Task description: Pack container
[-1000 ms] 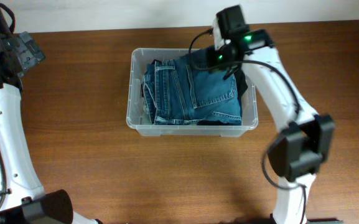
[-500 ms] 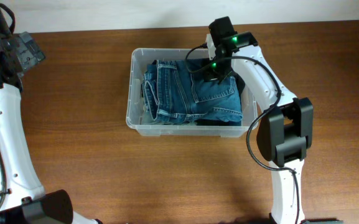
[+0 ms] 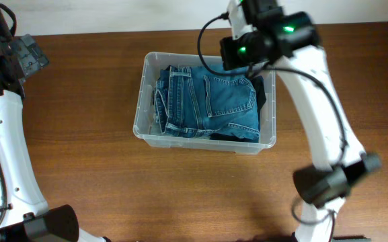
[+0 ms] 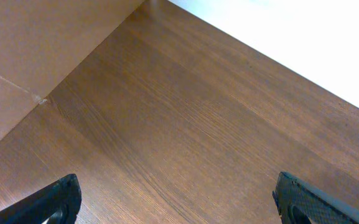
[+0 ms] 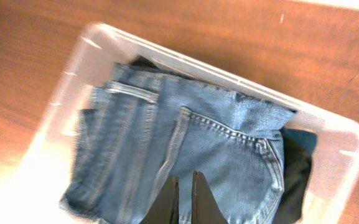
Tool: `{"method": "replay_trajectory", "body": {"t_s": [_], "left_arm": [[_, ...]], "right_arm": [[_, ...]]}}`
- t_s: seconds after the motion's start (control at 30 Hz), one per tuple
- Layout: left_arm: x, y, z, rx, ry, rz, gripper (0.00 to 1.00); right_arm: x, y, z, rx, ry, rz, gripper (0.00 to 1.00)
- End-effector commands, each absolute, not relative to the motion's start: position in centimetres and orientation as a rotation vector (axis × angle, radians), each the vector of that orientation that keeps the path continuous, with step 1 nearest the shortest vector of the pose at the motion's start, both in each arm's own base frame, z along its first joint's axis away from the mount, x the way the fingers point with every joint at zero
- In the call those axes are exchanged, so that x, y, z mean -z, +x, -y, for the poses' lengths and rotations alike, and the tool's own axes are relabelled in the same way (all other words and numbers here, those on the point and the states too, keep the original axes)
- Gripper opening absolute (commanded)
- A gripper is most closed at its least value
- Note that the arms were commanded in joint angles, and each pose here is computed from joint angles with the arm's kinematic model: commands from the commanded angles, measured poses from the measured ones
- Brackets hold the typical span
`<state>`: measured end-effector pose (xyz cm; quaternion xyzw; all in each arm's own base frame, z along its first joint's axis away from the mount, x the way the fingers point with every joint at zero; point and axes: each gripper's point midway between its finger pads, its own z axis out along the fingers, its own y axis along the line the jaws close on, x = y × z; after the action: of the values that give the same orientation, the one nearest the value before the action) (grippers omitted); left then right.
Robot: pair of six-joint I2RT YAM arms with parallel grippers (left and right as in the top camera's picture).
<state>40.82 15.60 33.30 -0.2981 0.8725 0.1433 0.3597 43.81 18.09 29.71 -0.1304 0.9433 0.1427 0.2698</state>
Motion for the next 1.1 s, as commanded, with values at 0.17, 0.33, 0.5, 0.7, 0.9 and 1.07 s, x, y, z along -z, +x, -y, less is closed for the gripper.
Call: {"method": "replay_trajectory", "body": {"t_s": [0.17, 0.33, 0.5, 0.7, 0.9, 1.07], "left_arm": [[-33.9, 40.6, -15.7, -0.367, -0.781, -2.228, 1.0], [-33.9, 40.6, -15.7, -0.367, -0.781, -2.228, 0.99], [-33.9, 40.6, -15.7, -0.367, -0.781, -2.228, 0.99], [-33.9, 40.5, -15.7, -0.367, -0.781, -2.228, 0.99], [-33.9, 40.6, -15.7, -0.367, -0.781, -2.228, 0.99], [-33.9, 40.6, -15.7, -0.367, -0.781, -2.228, 0.99]], "right_arm": [[-24.0, 40.5, -20.5, -0.383, -0.446, -2.753, 0.04], [-16.1, 37.9, -22.9, -0.355, -0.559, -2.901, 0.05], [-7.4, 36.1, -24.5, -0.348, -0.636, -2.928, 0.18], [-2.2, 35.6, -23.2, -0.359, -0.476, -2.955, 0.24], [-1.2, 35.5, -21.8, -0.349, -0.421, -2.983, 0.23], [-3.8, 36.3, -21.7, -0.351, -0.408, -2.974, 0.23]]}}
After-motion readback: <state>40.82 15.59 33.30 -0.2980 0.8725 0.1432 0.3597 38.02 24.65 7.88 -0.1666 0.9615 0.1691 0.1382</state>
